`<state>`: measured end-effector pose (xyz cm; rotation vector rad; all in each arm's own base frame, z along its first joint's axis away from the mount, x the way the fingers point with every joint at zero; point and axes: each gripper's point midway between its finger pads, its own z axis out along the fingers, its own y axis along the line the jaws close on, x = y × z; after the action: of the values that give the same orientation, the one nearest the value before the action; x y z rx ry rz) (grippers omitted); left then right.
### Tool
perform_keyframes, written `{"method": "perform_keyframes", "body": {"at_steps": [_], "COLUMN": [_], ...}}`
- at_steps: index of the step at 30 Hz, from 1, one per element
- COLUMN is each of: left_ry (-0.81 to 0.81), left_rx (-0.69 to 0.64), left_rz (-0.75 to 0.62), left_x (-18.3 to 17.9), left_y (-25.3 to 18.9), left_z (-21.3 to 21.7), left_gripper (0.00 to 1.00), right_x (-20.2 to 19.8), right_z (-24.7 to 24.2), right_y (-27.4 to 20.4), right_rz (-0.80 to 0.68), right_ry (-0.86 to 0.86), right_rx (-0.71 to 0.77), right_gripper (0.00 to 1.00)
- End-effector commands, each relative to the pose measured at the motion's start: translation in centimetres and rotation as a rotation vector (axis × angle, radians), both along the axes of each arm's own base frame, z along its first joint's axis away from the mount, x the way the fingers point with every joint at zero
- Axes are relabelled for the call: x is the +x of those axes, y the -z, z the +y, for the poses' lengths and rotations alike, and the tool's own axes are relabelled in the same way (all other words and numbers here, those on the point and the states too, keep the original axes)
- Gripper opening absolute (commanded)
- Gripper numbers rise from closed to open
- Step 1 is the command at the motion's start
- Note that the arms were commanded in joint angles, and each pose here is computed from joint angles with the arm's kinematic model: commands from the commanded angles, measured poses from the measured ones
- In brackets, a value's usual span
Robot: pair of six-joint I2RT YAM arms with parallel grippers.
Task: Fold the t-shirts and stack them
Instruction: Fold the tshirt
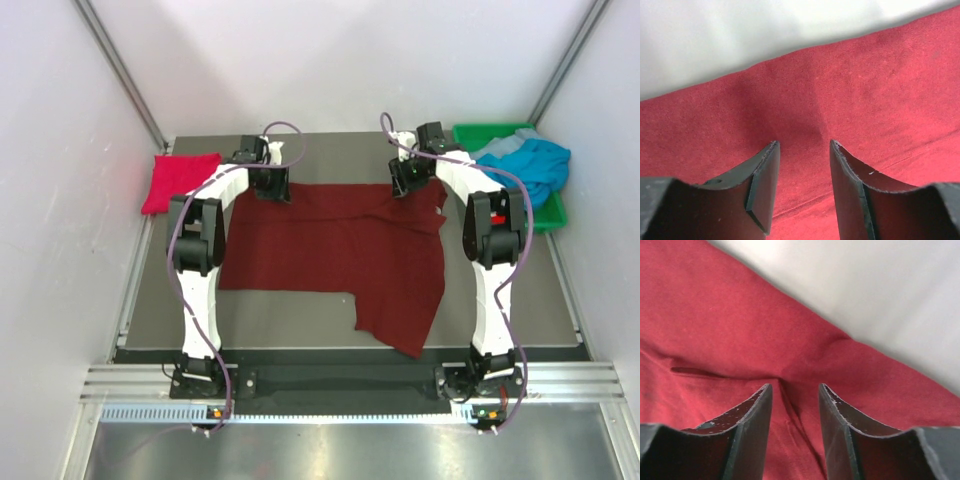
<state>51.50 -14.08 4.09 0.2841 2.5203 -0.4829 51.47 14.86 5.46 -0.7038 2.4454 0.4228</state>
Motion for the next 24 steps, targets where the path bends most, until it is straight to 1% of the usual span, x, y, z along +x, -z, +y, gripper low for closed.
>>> {"method": "perform_keyframes", "body": {"at_steps": [1, 6, 10, 16, 24], "left_ry": [0.000, -0.005, -0.009, -0.003, 0.002], "left_rx": [-0.033, -0.032, -0.020, -0.011, -0.020], "left_rz": [-0.021, -0.027, -0.050, -0.058, -0.049], "left_x": [0.1, 0.4, 1.0, 1.1, 1.2], "left_y": [-1.4, -1.4, -1.9, -2.0, -1.7], "left_z": [-0.6, -0.6, -0.4, -0.3, -0.4], "left_gripper": [0.50, 0.50, 0.50, 0.50, 0.50], "right_x": [-0.4, -3.0, -4.8, -8.1, -13.1], "right_z": [1.2, 1.4, 1.7, 2.8, 6.1], "right_y": [-3.9, -2.8, -3.2, -5.0, -9.5], "right_rz": [-0.047, 0.059, 0.094, 0.170, 0.180], "right_ry": [-0.025, -0.045, -0.062, -0.113, -0.208], "right_rx": [0.061, 0.075, 0.103, 0.164, 0.227], "right_gripper": [0.42, 0.39, 0.38, 0.35, 0.34]}}
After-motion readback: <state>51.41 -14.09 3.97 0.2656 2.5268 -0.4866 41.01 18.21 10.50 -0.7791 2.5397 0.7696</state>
